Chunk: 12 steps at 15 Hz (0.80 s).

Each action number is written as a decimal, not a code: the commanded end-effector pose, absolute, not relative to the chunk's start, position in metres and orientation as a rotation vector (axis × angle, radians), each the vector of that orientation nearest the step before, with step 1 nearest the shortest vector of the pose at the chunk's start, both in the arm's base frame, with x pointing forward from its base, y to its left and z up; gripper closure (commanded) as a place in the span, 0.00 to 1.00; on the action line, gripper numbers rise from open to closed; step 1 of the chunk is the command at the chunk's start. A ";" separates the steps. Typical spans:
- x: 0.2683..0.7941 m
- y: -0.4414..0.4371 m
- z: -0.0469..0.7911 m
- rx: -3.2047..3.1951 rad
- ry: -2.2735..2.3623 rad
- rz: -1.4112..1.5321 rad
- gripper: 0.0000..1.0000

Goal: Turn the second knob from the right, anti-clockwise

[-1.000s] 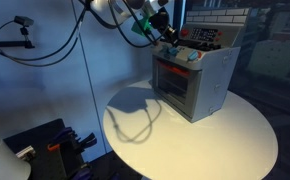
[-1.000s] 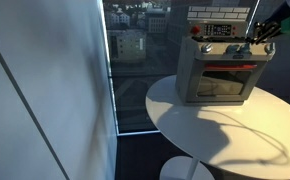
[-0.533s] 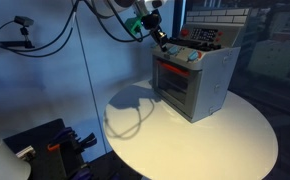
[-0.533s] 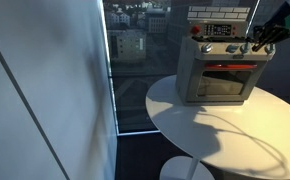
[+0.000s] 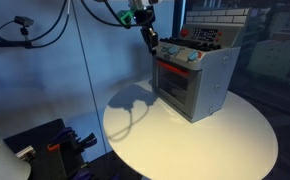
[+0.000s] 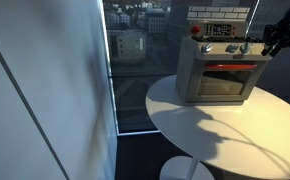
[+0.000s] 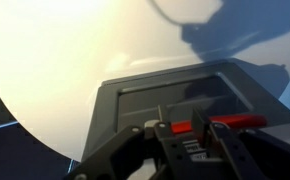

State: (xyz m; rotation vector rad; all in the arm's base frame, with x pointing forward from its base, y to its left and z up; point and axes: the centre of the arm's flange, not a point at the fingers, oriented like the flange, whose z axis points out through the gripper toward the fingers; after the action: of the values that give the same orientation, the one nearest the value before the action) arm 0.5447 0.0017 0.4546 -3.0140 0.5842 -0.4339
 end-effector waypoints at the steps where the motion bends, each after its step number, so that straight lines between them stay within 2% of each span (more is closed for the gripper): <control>1: 0.533 -0.005 0.471 -3.024 0.574 -0.293 0.38; 6: 0.511 -0.005 0.478 -3.056 0.588 -0.120 0.01; 12: 0.481 0.001 0.491 -3.078 0.581 0.046 0.00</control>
State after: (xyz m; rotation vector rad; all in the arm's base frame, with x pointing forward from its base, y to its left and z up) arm 0.4966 0.0006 0.4741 -3.0798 0.5941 -0.0134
